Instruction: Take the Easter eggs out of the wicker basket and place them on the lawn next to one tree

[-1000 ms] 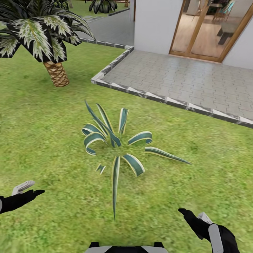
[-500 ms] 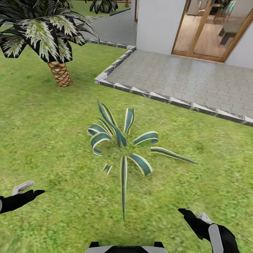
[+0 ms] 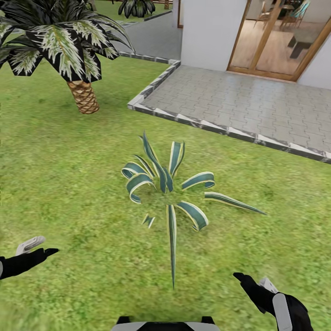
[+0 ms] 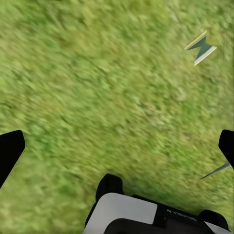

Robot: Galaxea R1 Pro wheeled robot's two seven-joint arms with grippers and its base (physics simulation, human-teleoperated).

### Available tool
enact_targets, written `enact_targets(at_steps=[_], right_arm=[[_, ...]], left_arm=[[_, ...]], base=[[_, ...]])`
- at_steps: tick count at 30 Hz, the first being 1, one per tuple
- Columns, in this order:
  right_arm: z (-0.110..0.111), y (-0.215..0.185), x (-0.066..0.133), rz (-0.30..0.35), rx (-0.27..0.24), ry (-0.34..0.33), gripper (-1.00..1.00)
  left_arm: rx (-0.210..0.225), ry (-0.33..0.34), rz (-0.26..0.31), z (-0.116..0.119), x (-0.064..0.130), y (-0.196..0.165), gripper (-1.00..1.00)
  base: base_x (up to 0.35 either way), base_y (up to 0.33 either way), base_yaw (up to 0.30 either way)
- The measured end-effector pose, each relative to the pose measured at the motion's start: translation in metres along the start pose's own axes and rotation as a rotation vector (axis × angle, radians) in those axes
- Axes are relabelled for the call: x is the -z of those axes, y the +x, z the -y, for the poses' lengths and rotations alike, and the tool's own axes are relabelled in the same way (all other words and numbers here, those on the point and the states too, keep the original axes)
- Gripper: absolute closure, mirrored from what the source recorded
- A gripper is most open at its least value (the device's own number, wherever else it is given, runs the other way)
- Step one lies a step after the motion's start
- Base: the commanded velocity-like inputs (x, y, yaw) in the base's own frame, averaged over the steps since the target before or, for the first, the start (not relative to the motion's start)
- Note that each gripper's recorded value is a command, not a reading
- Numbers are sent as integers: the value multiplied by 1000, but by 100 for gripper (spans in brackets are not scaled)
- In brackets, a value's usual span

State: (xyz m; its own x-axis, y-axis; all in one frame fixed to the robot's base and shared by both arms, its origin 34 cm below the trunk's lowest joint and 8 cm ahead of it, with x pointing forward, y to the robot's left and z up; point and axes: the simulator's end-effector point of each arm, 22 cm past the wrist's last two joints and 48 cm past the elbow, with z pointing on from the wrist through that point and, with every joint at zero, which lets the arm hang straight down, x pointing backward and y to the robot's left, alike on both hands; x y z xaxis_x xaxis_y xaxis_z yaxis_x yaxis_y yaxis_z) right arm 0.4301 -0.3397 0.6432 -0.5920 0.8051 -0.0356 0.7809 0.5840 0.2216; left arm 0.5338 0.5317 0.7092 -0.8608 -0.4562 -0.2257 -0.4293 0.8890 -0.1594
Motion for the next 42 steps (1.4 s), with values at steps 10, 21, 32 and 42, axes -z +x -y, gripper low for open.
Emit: enact_targets(at_steps=[10, 21, 32, 42], right_arm=[[2, -2, -3, 25, -1, 2, -100], [2, -1, -4, 24, -1, 2, -100], [2, -1, -4, 24, -1, 2, -100], [2, -1, -4, 24, -1, 2, -100]], left_arm=[[-1, 0, 1, 0, 0, 0, -100], [-1, 0, 1, 0, 0, 0, -100], [-1, 0, 2, 0, 0, 0, -100], [-1, 0, 1, 0, 0, 0, -100]], base=[[0, 207, 0], [0, 189, 0], [0, 171, 0], [0, 163, 0]])
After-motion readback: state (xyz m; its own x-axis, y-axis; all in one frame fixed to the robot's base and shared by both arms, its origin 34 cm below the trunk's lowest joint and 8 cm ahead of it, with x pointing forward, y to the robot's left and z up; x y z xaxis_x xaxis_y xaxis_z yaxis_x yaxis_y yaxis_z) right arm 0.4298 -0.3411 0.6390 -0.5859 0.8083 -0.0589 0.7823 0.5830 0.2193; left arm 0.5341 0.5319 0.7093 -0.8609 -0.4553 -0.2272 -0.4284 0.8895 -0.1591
